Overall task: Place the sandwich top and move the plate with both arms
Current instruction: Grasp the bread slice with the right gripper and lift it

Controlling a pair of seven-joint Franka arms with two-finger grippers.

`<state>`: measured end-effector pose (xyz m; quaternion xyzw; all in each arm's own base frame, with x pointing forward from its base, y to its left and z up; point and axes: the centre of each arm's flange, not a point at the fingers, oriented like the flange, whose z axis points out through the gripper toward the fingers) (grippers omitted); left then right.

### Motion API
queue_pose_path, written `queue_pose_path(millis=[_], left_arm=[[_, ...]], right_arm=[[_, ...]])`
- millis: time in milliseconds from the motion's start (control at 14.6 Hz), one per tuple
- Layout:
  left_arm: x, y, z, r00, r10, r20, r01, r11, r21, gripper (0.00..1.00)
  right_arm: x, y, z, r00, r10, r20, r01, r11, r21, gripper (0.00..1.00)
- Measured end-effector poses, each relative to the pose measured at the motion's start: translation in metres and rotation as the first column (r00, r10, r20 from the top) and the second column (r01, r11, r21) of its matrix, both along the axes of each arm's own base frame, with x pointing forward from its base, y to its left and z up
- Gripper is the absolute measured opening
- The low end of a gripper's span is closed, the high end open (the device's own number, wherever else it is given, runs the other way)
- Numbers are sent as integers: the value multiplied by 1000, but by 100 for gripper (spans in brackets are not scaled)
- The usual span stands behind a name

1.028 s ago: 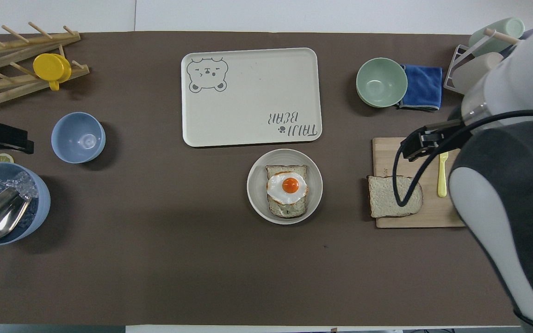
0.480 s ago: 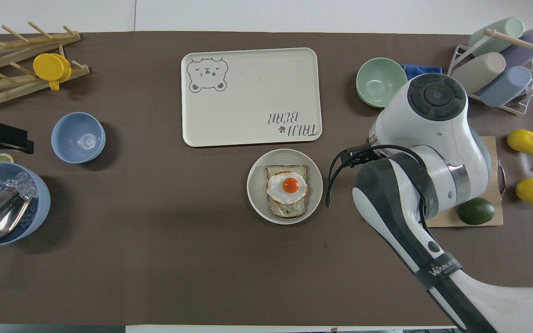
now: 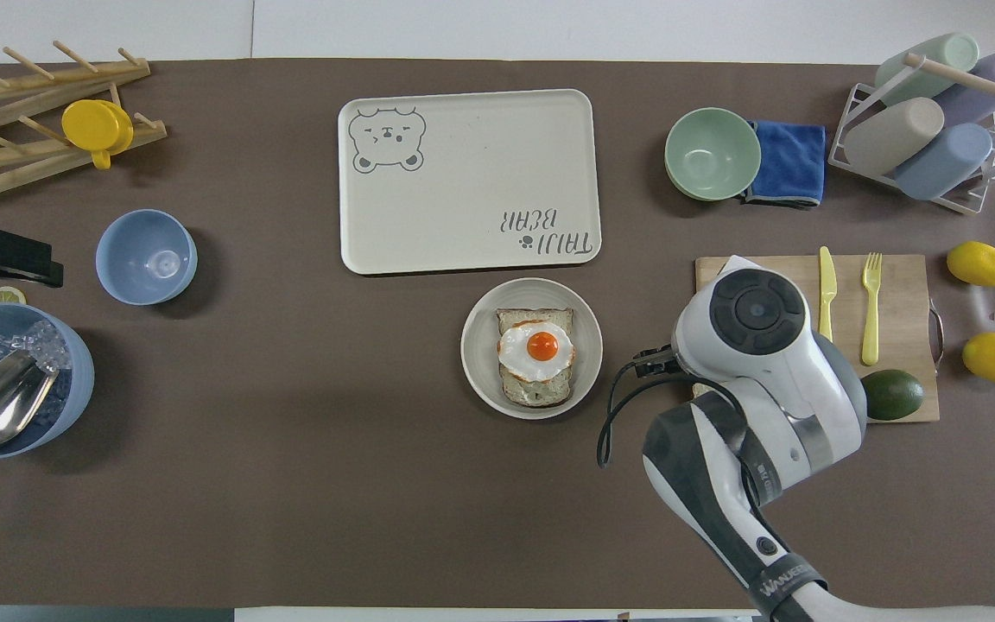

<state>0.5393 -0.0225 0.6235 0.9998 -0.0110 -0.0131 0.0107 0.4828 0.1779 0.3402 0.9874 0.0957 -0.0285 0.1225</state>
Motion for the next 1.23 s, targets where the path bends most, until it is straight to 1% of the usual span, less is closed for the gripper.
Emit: queue_pose_path(millis=[69,137,274,343,548,754,960,1165,1234], left_arm=[[0,0,0,1000,0,0,0,1000,0,100],[0,0,0,1000,0,0,0,1000,0,100],[0,0,0,1000,0,0,0,1000,0,100],[0,0,0,1000,0,0,0,1000,0,100],[0,0,0,1000,0,0,0,1000,0,100],[0,0,0,1000,0,0,0,1000,0,100],[0,0,0,1000,0,0,0,1000,0,100],[0,0,0,1000,0,0,0,1000,0,100],[0,0,0,1000,0,0,0,1000,0,100]], right_arm=[[-5,6,-4,1000,6,28,-4,998,-70,100],[-10,14,-10,999,17,44,-12,993,-117,100],[-20,34,-25,997,42,62,-31,985,-170,100],[-22,39,-33,996,50,69,-36,981,-192,100],[-23,40,-51,996,42,80,-23,972,-232,100],[-20,36,-54,994,68,91,-42,963,-267,100],[-20,31,-54,995,66,81,-40,956,-292,100],[-19,28,-55,995,64,78,-37,953,-300,100],[-19,26,-56,995,60,77,-34,953,-301,98]])
